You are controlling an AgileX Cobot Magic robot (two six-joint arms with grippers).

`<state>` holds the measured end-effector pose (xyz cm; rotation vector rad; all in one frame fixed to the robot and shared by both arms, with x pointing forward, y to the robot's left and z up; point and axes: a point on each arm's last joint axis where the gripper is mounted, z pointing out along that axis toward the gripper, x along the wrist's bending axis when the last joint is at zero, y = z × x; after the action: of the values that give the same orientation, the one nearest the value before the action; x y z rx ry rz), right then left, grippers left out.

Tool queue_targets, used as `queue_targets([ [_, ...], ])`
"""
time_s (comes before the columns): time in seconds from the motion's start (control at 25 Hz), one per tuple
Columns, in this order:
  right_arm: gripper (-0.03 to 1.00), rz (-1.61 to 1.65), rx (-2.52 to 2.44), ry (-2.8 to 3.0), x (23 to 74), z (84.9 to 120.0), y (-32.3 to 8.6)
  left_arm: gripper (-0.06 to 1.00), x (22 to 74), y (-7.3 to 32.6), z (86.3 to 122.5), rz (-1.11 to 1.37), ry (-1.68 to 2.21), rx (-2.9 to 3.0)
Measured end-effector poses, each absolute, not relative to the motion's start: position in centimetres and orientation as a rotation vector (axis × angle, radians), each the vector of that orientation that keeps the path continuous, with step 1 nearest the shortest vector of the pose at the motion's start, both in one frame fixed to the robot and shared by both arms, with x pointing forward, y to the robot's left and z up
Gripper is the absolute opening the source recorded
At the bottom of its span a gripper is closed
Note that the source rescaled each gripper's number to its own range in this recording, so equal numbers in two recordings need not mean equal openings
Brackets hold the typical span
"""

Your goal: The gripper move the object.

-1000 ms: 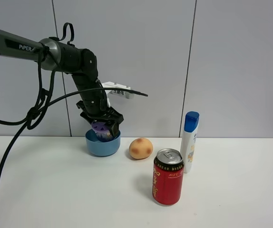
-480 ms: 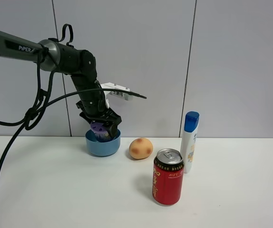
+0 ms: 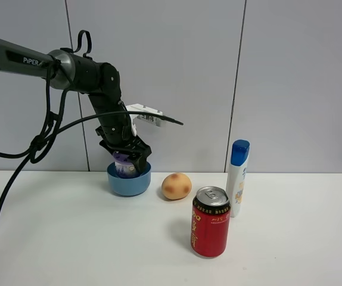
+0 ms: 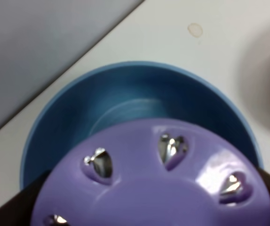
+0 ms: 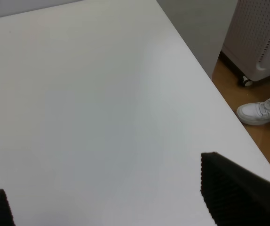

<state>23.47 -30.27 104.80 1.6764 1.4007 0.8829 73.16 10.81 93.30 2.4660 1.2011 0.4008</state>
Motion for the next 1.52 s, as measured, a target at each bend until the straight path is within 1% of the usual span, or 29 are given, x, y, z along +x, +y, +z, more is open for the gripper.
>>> queue_targets([
  [0.08,1.0,0.883,1.676,1.401,23.5,104.8,-30.3,0.09,73.2,10.8,93.3,0.401,1.199,2.467],
  [0.16,1.0,0.883,1.676,1.401,23.5,104.8,-30.3,0.16,73.2,10.8,93.3,0.401,1.199,2.467],
  [0.24,1.0,0.883,1.676,1.401,23.5,104.8,-30.3,0.2,73.2,10.8,93.3,0.399,1.199,2.466],
  [0.4,1.0,0.883,1.676,1.401,23.5,104.8,-30.3,0.21,73.1,10.8,93.3,0.395,1.199,2.474],
  [0.52,1.0,0.883,1.676,1.401,23.5,104.8,-30.3,0.21,72.8,10.5,94.3,0.408,1.181,2.484],
  [0.6,1.0,0.883,1.676,1.401,23.5,104.8,-30.3,0.21,72.4,10.3,96.3,0.441,1.154,2.492],
  [0.76,1.0,0.883,1.676,1.401,23.5,104.8,-30.3,0.21,71.1,10.6,103.3,0.519,1.12,2.47],
  [0.84,1.0,0.883,1.676,1.401,23.5,104.8,-30.3,0.21,69.9,11.1,107.1,0.55,1.123,2.45],
  [1.12,1.0,0.883,1.676,1.401,23.5,104.8,-30.3,0.21,65.4,13.8,116.5,0.721,1.165,2.332],
  [1.24,1.0,0.883,1.676,1.401,23.5,104.8,-30.3,0.21,63.0,15.5,119.2,0.749,1.218,2.263],
  [1.36,1.0,0.883,1.676,1.401,23.5,104.8,-30.3,0.21,60.2,18.2,121.9,0.791,1.3,2.176],
  [1.52,1.0,0.883,1.676,1.401,23.5,104.8,-30.3,0.21,56.7,21.8,123.2,0.812,1.413,2.108],
])
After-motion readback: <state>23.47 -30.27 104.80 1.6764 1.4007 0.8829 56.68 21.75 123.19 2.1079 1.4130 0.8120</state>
